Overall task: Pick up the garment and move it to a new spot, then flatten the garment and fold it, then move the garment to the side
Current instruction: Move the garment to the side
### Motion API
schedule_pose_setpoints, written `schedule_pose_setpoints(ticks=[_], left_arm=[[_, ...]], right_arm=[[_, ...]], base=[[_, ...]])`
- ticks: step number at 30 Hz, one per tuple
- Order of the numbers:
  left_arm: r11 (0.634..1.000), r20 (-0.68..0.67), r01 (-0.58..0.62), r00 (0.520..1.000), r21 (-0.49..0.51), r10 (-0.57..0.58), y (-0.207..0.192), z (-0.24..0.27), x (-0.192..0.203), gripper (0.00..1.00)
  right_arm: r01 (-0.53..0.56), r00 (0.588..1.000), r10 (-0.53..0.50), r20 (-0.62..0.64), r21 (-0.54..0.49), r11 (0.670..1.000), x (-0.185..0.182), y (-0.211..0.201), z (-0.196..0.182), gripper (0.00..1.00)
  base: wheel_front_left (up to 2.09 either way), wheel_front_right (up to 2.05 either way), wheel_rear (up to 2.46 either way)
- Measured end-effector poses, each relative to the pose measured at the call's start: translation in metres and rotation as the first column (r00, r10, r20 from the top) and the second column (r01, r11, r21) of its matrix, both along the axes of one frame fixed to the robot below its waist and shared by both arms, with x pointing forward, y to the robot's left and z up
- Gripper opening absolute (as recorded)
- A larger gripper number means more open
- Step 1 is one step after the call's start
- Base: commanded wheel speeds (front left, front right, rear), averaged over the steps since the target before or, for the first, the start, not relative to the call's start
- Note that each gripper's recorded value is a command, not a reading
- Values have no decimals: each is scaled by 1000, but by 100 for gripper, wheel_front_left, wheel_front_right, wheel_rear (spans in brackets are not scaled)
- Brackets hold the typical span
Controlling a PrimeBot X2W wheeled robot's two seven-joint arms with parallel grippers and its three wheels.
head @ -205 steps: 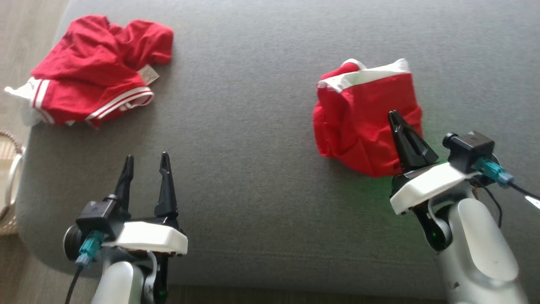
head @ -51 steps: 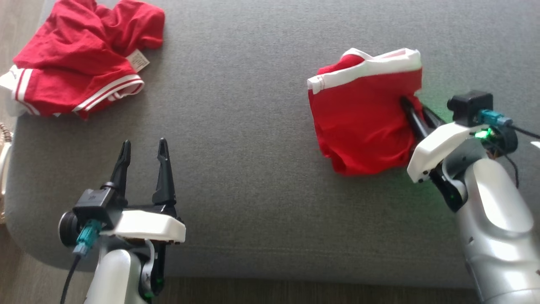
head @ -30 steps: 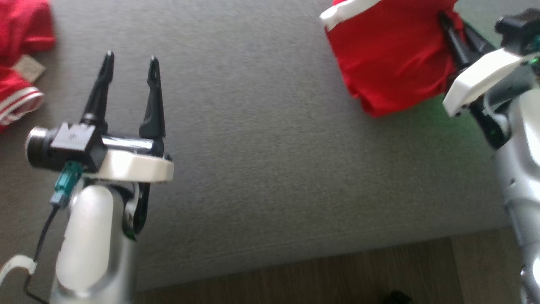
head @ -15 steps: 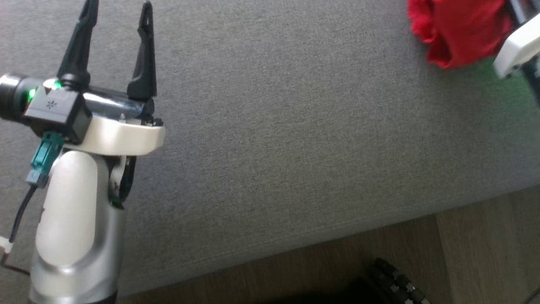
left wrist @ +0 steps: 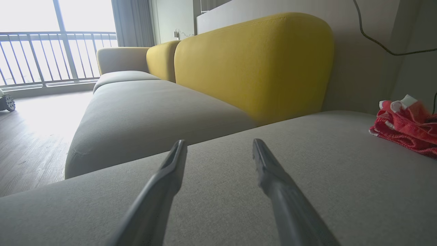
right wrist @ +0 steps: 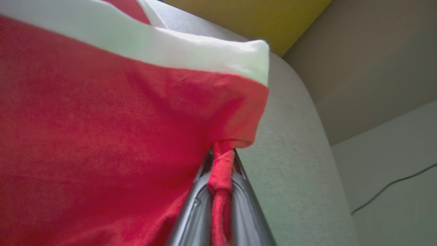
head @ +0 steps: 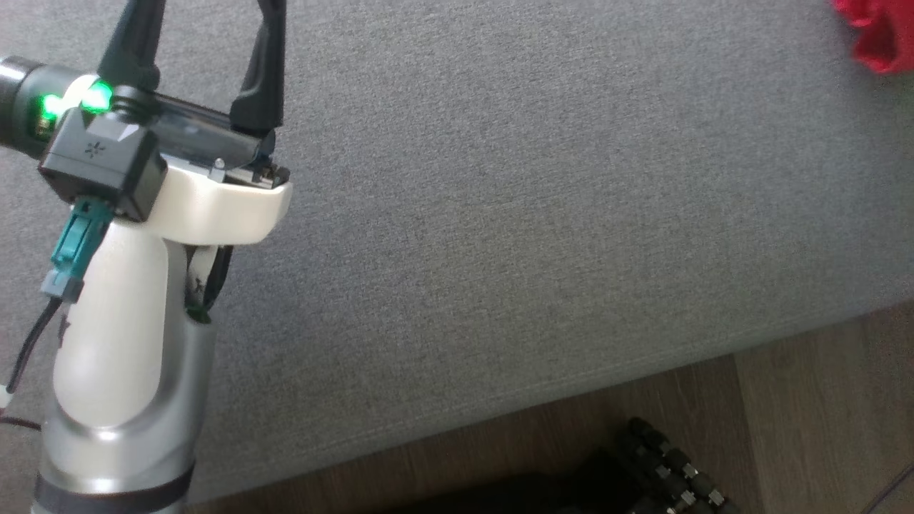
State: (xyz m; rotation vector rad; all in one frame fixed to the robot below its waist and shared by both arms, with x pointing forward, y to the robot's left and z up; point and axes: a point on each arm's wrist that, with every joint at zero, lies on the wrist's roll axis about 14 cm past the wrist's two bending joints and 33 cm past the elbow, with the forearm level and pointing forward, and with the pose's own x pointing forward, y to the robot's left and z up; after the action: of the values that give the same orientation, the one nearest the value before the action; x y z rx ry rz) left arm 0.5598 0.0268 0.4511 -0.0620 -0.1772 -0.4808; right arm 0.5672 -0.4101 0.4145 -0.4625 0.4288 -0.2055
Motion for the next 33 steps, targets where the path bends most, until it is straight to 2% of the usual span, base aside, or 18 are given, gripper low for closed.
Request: schedule_pose_setpoints(ticks=[6, 14, 15, 16, 21, 25, 33], left_arm=[[1000, -1, 19, 1000, 6, -19, -4, -5, 2, 100], [1000, -17, 26, 1000, 13, -26, -5, -13, 2, 100], [1000, -17, 26, 1000, 13, -26, -5, -13, 2, 100], [1000, -18, 25, 1000, 14, -25, -4, -13, 2, 100], [1000, -11, 18, 1000, 18, -18, -1, -8, 1, 100], [1000, 1, -2, 1000, 5, 2, 3, 6, -1, 100], [997, 19, -76, 997, -15, 76, 22, 38, -19, 100]], right_arm=[[53, 999, -52, 14, -46, 998, 2, -26, 10, 0], [84, 996, -82, 24, -70, 994, 1, -37, 11, 0], [84, 996, -82, 24, -70, 994, 1, -37, 11, 5], [90, 996, -88, 27, -71, 993, 0, -38, 12, 100], [112, 992, -108, 65, -66, 992, 2, -41, 22, 100], [120, 979, -115, 166, -16, 993, 9, -32, 46, 100], [-5, 951, -14, 308, 60, 998, 15, 29, 77, 100]], base=[[0, 0, 0], [0, 0, 0], [0, 0, 0], [0, 0, 0], [0, 0, 0], [0, 0, 0], [0, 0, 0]])
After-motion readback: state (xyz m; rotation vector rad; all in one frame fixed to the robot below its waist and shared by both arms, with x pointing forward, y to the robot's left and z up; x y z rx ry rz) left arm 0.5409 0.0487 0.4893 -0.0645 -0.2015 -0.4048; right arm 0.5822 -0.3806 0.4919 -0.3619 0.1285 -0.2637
